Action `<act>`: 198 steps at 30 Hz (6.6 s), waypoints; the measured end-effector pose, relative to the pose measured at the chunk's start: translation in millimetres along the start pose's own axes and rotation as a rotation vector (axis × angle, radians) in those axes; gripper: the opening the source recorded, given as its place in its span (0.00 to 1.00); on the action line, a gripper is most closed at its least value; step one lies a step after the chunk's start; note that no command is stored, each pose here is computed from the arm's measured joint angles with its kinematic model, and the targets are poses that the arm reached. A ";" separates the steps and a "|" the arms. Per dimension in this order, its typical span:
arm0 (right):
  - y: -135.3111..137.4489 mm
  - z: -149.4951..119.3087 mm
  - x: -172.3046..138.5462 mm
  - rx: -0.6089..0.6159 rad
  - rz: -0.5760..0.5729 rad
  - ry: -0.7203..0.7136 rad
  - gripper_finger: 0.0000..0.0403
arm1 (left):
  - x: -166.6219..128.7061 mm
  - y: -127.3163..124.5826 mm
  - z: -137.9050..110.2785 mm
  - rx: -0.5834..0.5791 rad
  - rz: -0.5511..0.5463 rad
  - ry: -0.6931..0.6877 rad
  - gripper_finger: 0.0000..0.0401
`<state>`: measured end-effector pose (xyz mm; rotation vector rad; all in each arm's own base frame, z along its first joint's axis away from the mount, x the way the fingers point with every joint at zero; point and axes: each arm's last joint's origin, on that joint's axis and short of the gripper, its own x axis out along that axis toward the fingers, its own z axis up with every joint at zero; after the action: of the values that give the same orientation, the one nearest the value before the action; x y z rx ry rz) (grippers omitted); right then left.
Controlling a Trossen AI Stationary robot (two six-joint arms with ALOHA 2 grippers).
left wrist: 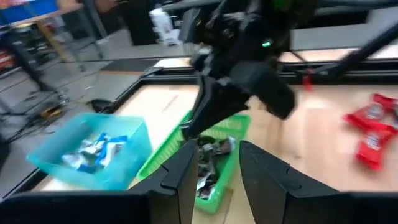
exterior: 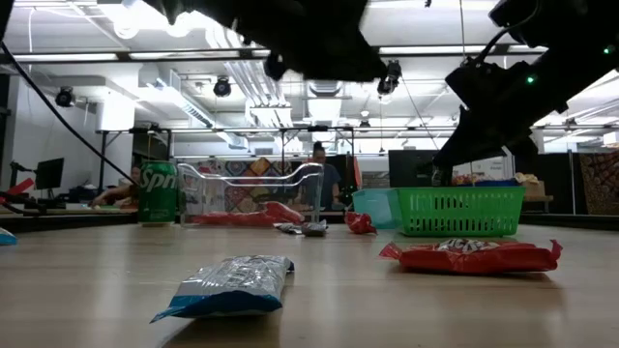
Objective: Sort candy
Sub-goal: Put the brown chocolate bar into the green bin, then put the white chocolate bar into the blue bin
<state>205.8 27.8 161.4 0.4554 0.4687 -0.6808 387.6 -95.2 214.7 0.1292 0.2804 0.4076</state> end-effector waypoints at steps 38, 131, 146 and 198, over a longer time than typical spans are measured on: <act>32.1 51.4 -21.9 -0.129 -0.027 0.052 0.37 | -114.4 68.9 -39.4 -0.130 -0.032 1.133 0.25; 38.2 43.3 -28.9 -0.193 0.018 0.071 0.37 | -126.9 30.1 -125.2 0.335 -0.521 0.969 0.22; 80.1 33.4 -12.5 -0.425 0.302 -0.051 0.37 | -106.8 28.8 -44.5 0.166 -0.490 0.194 0.04; 114.6 42.5 1.5 -0.576 0.685 -0.331 0.05 | -56.8 17.2 -56.9 -0.029 -0.454 -0.031 0.27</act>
<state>296.1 83.1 222.5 -0.0599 0.1548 0.0602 314.5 -98.9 177.4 0.0407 0.2644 -0.0410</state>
